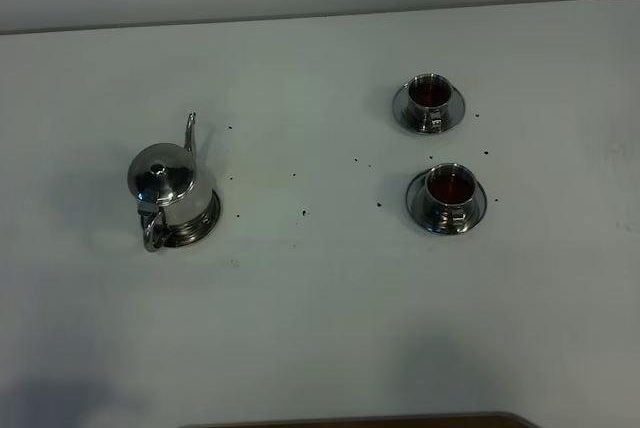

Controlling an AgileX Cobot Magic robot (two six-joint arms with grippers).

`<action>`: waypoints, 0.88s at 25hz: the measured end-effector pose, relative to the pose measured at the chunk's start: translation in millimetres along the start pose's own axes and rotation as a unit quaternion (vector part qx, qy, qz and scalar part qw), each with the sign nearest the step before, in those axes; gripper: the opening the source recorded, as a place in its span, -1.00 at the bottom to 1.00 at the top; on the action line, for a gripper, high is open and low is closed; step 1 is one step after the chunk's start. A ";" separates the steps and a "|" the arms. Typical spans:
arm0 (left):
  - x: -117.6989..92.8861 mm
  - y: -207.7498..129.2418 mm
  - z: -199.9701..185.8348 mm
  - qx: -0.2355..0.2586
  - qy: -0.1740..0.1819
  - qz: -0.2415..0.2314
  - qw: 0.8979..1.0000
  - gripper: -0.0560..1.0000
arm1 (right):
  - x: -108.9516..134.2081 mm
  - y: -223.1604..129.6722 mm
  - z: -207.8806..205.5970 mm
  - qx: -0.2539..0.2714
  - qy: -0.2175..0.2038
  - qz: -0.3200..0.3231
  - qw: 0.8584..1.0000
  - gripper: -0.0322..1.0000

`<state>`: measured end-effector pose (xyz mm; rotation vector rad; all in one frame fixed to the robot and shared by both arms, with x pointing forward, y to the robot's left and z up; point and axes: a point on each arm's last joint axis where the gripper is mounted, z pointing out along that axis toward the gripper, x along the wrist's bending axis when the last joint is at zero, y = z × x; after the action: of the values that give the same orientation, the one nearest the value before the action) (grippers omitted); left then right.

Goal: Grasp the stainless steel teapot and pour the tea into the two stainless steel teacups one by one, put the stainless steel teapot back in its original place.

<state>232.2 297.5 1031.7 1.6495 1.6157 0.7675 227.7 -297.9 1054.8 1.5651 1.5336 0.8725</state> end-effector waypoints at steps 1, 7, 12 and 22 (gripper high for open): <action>0.0 0.0 0.0 0.000 0.000 0.000 1.000 -0.11 | 0.0 0.0 0.0 0.000 0.000 0.000 1.000 -0.47; 0.0 0.0 0.0 0.000 0.000 0.000 1.000 -0.11 | 0.0 0.0 0.0 0.000 0.000 0.000 1.000 -0.47; 0.0 0.0 0.0 0.000 0.000 0.000 1.000 -0.11 | 0.0 0.0 0.0 0.000 0.000 0.000 1.000 -0.47; 0.0 0.0 0.0 0.000 0.000 0.000 1.000 -0.11 | 0.0 0.0 0.0 0.000 0.000 0.000 1.000 -0.47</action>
<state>232.2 297.5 1031.7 1.6496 1.6158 0.7674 227.7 -297.9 1054.8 1.5651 1.5336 0.8725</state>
